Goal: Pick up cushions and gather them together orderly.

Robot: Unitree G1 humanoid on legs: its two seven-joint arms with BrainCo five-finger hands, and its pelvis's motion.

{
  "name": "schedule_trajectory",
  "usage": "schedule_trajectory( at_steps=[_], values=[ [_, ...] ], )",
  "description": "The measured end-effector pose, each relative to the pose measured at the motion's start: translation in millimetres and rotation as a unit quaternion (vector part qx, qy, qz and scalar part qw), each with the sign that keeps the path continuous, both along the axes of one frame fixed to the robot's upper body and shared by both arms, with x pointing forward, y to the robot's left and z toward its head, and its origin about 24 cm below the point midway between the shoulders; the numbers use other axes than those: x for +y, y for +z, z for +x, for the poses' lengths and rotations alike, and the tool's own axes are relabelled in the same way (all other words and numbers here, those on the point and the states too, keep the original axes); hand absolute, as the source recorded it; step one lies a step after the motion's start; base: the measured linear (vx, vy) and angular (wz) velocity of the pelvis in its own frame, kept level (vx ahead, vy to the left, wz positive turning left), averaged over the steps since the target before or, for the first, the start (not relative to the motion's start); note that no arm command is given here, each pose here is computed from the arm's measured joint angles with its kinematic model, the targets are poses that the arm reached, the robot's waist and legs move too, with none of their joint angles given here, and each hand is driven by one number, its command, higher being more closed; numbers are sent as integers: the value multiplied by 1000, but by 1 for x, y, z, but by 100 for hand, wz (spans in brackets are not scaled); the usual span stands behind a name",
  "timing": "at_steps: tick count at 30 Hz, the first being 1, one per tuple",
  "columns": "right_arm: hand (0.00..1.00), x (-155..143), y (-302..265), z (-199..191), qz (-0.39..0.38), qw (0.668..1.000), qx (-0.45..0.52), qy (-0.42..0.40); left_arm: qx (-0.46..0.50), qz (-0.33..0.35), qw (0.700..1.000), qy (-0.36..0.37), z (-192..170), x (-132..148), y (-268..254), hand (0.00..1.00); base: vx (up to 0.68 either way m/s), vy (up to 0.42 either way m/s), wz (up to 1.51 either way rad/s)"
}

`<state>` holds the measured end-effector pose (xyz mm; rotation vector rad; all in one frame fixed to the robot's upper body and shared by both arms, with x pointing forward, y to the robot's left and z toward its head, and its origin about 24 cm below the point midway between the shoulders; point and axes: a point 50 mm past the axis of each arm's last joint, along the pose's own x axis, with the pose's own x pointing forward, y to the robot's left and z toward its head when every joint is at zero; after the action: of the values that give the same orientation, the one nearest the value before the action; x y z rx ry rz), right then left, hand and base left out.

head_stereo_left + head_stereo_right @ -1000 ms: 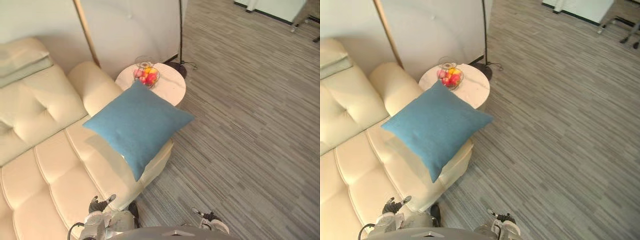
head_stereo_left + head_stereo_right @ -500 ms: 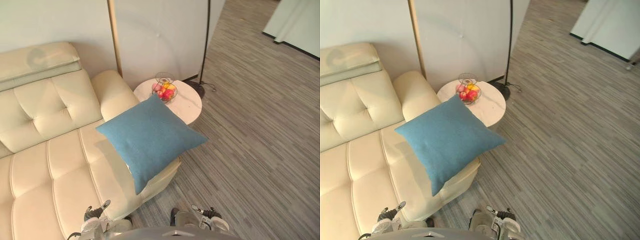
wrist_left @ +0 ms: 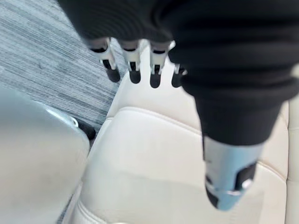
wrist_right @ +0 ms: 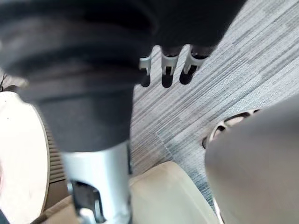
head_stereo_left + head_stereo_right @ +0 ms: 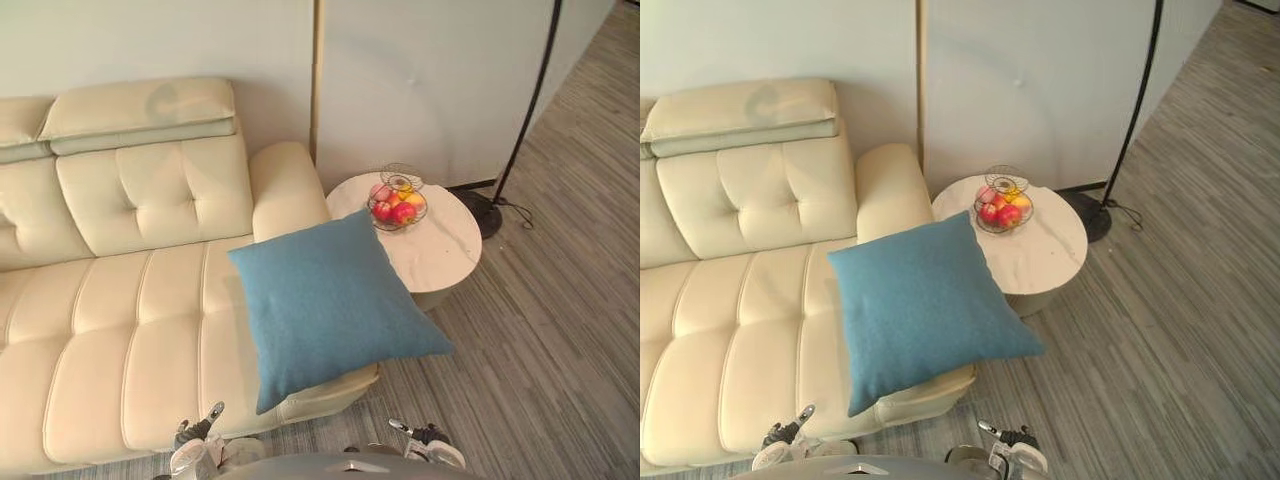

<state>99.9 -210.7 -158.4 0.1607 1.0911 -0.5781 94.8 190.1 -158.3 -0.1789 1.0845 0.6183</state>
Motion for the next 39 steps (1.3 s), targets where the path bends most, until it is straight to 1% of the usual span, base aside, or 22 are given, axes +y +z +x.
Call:
schedule_trajectory(
  at_steps=[6, 13, 16, 19, 20, 21, 22, 24, 26, 28, 32, 38, 39],
  values=[
    [0, 1, 0, 1, 4, 1000, -3, -8, 8, 16, 998, -58, 3, 3, 0, 0, -38, 22, 13],
    [0, -1, 1, 1, -3, 1000, -3, -11, 14, 17, 997, -77, 1, 6, -1, 0, -155, 38, 10],
    [0, -5, 4, 4, -12, 1000, -15, -15, 11, 13, 996, -84, 2, 7, 0, 0, -119, 45, -5],
    [0, -24, 11, 6, -40, 998, -31, -37, 4, 7, 997, -80, 3, 7, 0, 0, -53, 55, -41],
    [0, -39, 20, 13, -67, 995, -51, -50, 5, 6, 997, -78, 2, 7, 0, 0, -11, 69, -54],
    [0, -44, 24, 16, -75, 994, -61, -52, 5, 7, 997, -77, 2, 8, 0, 0, 7, 79, -55],
    [0, -60, 36, 23, -102, 989, -87, -61, -4, 9, 997, -77, 4, 9, 2, 0, 25, 60, -33],
    [0, -76, 50, 30, -133, 983, -113, -63, -25, 11, 997, -74, 12, 10, 7, 0, 34, 59, -15],
    [0, -99, 74, 43, -183, 969, -154, -64, -61, 18, 996, -70, 26, 13, 15, 0, 57, 68, 0],
    [0, -107, 87, 54, -201, 961, -179, -61, -83, 22, 994, -64, 33, 16, 21, 0, 84, 60, -3],
    [0, -116, 122, 89, -238, 939, -246, -43, -137, 35, 988, -66, 51, 20, 37, 0, 102, 34, -5],
    [0, -119, 165, 127, -273, 907, -321, -28, -197, 44, 976, -84, 73, 15, 57, 0, 56, 5, 6],
    [0, -118, 170, 134, -278, 903, -327, -13, -205, 43, 973, -92, 76, 12, 59, 0, 0, -3, 11]
  ],
)
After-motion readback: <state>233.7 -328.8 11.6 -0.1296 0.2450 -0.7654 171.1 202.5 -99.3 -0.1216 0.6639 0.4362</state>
